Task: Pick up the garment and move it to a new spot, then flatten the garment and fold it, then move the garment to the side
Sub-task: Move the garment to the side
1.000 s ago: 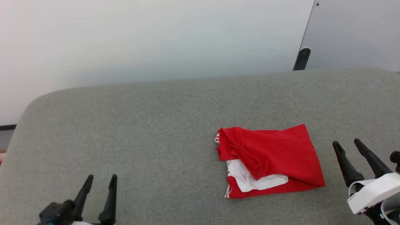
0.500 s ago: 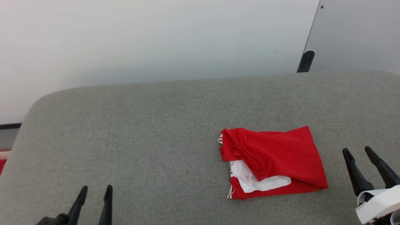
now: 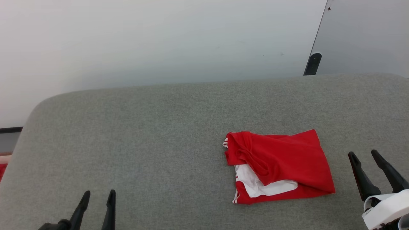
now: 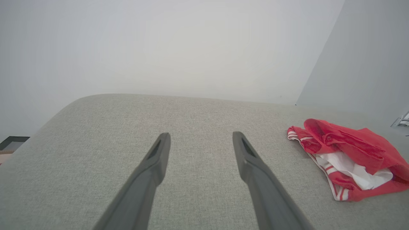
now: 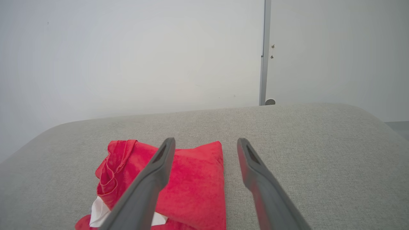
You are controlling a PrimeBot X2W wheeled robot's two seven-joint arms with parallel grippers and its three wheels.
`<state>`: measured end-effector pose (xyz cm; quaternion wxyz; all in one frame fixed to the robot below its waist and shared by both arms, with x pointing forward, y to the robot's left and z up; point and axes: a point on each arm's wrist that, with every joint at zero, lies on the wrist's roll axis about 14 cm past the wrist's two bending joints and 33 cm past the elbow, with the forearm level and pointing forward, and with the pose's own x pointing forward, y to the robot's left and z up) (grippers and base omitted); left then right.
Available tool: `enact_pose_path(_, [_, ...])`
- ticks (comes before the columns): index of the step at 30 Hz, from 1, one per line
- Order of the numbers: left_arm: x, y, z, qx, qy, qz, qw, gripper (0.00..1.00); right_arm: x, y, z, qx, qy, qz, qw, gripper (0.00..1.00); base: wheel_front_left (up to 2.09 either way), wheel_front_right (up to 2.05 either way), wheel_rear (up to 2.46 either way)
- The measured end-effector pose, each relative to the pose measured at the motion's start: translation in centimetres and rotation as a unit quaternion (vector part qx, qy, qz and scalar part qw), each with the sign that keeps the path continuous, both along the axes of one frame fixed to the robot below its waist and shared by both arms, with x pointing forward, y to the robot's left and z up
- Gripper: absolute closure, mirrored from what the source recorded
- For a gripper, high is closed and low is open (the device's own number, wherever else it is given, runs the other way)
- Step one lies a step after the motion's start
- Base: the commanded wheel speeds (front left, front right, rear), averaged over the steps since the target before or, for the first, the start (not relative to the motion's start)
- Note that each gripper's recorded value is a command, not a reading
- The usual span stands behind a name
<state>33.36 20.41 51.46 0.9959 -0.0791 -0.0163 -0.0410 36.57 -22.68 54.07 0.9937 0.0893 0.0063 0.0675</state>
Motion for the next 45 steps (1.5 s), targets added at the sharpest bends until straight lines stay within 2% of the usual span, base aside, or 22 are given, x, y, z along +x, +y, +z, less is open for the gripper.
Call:
enact_pose_path(5, [0.0, -0.1, -0.2, -0.003, 0.002, 0.0, 1.0, 0.0, 0.1, 0.5, -0.7, -0.004, 0.022, 0.01, 1.0, 0.0, 0.0, 0.0, 0.0])
enact_pose_path(12, [0.6, -0.4, -0.8, -0.013, 0.007, -0.001, 1.0, 0.0, 2.4, 1.0, -3.0, -0.052, 0.133, 0.048, 0.989, 0.0, 0.0, 0.0, 0.0])
enact_pose_path(17, [1.1, -0.4, -1.3, -0.021, 0.01, 0.003, 1.0, 0.0, 4.2, 1.6, -4.9, -0.071, 0.229, 0.079, 0.968, 0.0, 0.0, 0.0, 0.0])
enact_pose_path(26, [1.2, 0.5, -2.1, -0.029, 0.016, 0.02, 0.999, 0.0, 4.3, 1.1, -10.5, -0.087, 0.408, 0.1, 0.904, 0.0, 0.0, 0.0, 0.0])
enact_pose_path(36, [1.3, 1.3, -3.0, -0.033, 0.025, 0.036, 0.998, 0.0, 5.4, 2.2, -14.5, -0.065, 0.477, 0.098, 0.871, 0.0, 0.0, 0.0, 0.0])
enact_pose_path(39, [1.2, 1.4, -3.3, -0.035, 0.028, 0.039, 0.998, 0.0, 5.7, 2.4, -15.1, -0.068, 0.482, 0.097, 0.868, 0.0, 0.0, 0.0, 0.0])
enact_pose_path(43, [1.2, 1.5, -3.5, -0.036, 0.03, 0.042, 0.998, 0.0, 6.2, 2.5, -15.5, -0.064, 0.478, 0.092, 0.871, 0.0, 0.0, 0.0, 0.0])
enact_pose_path(44, [1.2, 1.6, -3.5, -0.036, 0.031, 0.043, 0.998, 0.0, 6.3, 2.5, -15.4, -0.063, 0.475, 0.091, 0.873, 0.13, 0.0, 0.0, 0.0])
enact_pose_path(45, [1.2, 1.6, -3.6, -0.036, 0.031, 0.043, 0.998, 0.0, 6.3, 2.5, -15.5, -0.061, 0.471, 0.089, 0.875, 0.54, 0.0, 0.0, 0.0])
